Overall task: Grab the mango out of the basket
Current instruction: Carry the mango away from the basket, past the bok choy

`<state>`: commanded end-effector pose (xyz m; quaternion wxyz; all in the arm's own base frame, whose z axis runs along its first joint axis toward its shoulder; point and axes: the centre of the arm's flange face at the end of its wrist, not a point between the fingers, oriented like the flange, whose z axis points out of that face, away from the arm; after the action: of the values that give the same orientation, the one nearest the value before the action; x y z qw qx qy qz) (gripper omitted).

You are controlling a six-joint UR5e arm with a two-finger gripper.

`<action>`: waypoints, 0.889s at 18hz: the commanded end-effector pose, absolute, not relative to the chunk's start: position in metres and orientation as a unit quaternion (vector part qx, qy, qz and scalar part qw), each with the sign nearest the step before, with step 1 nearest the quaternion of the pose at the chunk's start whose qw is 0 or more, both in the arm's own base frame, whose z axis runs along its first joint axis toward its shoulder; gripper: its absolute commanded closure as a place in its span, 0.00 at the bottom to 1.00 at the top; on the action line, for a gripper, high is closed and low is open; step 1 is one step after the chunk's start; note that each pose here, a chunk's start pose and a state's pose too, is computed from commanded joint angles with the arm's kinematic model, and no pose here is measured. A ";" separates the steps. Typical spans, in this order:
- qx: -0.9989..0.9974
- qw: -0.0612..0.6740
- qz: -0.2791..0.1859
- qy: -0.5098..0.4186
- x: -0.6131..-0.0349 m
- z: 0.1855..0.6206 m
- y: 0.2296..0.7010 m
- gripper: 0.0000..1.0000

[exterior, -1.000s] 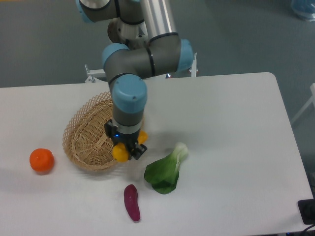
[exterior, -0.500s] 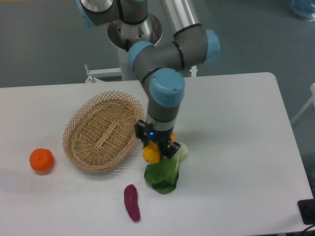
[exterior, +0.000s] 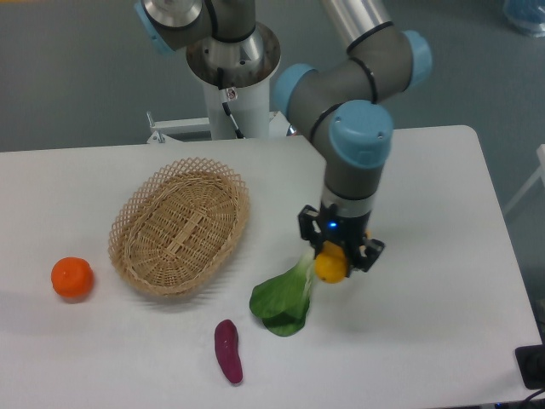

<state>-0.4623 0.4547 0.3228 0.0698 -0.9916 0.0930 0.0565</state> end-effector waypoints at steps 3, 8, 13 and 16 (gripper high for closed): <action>-0.991 0.046 0.065 0.106 -0.473 0.318 0.450 0.63; -0.989 0.036 0.065 0.127 -0.492 0.309 0.435 0.67; -0.987 0.036 0.068 0.144 -0.504 0.309 0.433 0.64; -0.984 0.034 0.070 0.159 -0.505 0.309 0.433 0.63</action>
<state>-0.5045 0.4329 0.3089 0.0341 -0.9842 0.1590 0.0700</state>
